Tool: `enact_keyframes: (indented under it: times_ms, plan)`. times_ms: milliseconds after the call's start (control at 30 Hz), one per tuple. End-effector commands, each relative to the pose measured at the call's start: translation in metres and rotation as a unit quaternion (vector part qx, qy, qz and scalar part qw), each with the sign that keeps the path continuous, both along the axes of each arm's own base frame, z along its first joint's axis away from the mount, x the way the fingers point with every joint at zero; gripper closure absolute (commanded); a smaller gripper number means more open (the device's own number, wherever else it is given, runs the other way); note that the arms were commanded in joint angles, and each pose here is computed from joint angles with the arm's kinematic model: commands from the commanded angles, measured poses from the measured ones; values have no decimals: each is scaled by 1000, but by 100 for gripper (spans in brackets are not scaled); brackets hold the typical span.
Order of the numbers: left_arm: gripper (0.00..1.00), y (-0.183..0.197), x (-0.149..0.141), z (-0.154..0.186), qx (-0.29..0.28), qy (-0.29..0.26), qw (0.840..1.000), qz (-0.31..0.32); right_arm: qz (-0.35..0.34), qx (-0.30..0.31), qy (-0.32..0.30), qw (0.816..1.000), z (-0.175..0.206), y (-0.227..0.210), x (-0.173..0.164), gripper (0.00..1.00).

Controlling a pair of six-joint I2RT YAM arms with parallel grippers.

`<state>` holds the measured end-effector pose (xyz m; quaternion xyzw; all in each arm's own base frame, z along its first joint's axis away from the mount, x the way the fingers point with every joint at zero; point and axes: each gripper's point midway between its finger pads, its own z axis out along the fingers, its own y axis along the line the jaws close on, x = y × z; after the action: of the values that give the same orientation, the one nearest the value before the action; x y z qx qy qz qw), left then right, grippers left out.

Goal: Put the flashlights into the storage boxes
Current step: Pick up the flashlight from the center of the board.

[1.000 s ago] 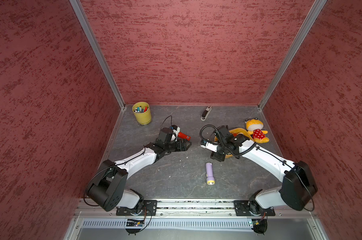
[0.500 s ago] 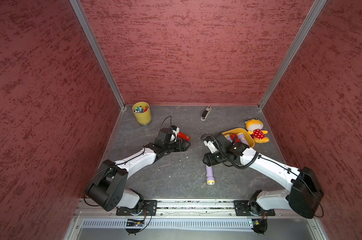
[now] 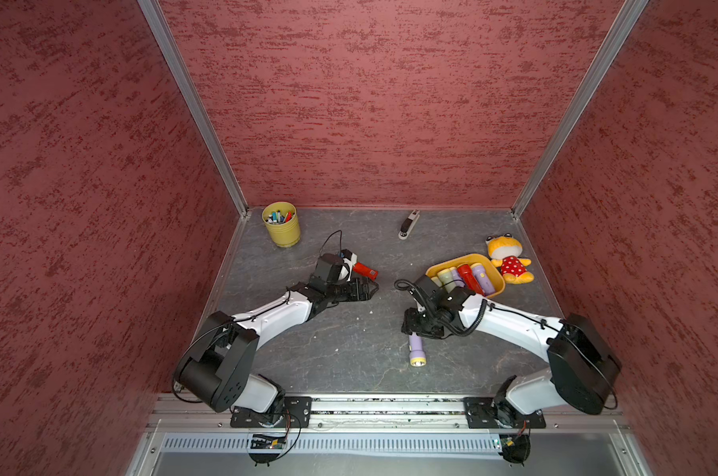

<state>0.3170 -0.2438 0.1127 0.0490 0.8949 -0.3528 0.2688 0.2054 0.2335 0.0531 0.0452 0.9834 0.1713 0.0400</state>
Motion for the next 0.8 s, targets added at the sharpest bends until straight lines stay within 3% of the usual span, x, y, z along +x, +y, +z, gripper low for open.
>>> enact_keyframes:
  times_ms: [0,533,633,767]
  plan:
    - [10,0,8,16,-5,-25,1000,0,-19,6,3,1000,-2,6,4,39]
    - [10,1,7,18,-4,-31,1000,2,-17,-11,18,1000,-18,7,4,43]
    - [10,1,7,18,-5,-31,1000,1,-18,-12,22,1000,-22,7,2,47]
    - [10,1,7,19,-8,-34,999,1,-24,-13,18,999,-26,6,3,64]
